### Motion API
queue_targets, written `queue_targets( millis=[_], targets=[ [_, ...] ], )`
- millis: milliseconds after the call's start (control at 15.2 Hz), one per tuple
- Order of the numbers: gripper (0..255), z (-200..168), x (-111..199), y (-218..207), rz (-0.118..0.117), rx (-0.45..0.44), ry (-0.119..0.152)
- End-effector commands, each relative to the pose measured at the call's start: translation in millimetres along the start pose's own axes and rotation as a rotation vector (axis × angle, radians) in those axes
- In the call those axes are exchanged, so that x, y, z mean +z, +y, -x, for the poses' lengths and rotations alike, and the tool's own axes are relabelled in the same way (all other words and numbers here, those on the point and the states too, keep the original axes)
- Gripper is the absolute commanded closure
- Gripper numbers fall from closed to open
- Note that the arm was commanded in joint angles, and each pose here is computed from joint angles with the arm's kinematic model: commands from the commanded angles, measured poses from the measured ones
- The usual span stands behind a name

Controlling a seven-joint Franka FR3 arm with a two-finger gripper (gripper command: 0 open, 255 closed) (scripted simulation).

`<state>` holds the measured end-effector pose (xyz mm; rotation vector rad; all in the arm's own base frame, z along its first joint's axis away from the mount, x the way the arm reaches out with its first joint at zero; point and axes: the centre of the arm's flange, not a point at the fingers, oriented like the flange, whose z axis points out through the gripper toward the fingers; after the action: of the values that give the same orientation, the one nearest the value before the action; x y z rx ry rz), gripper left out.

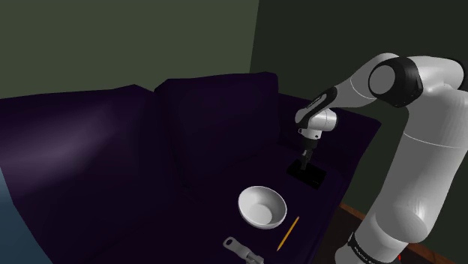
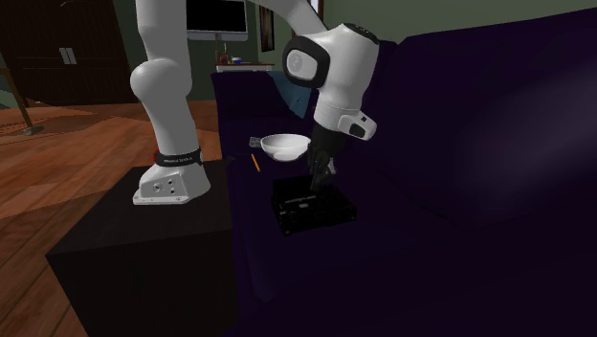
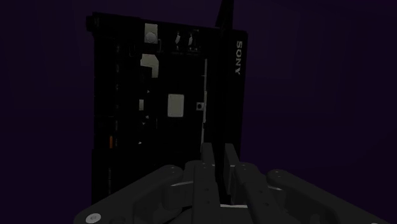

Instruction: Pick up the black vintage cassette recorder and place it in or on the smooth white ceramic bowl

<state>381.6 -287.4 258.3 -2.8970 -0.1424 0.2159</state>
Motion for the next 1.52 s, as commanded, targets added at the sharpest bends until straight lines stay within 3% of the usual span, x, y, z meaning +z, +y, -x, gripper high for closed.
queue_targets(
  millis=[0, 1452],
  targets=[
    [255, 0.0, 0.3, -0.1, 0.0, 0.0, 0.0],
    [255, 15.6, -111.5, -27.7, 0.0, 0.0, 0.0]
  ],
)
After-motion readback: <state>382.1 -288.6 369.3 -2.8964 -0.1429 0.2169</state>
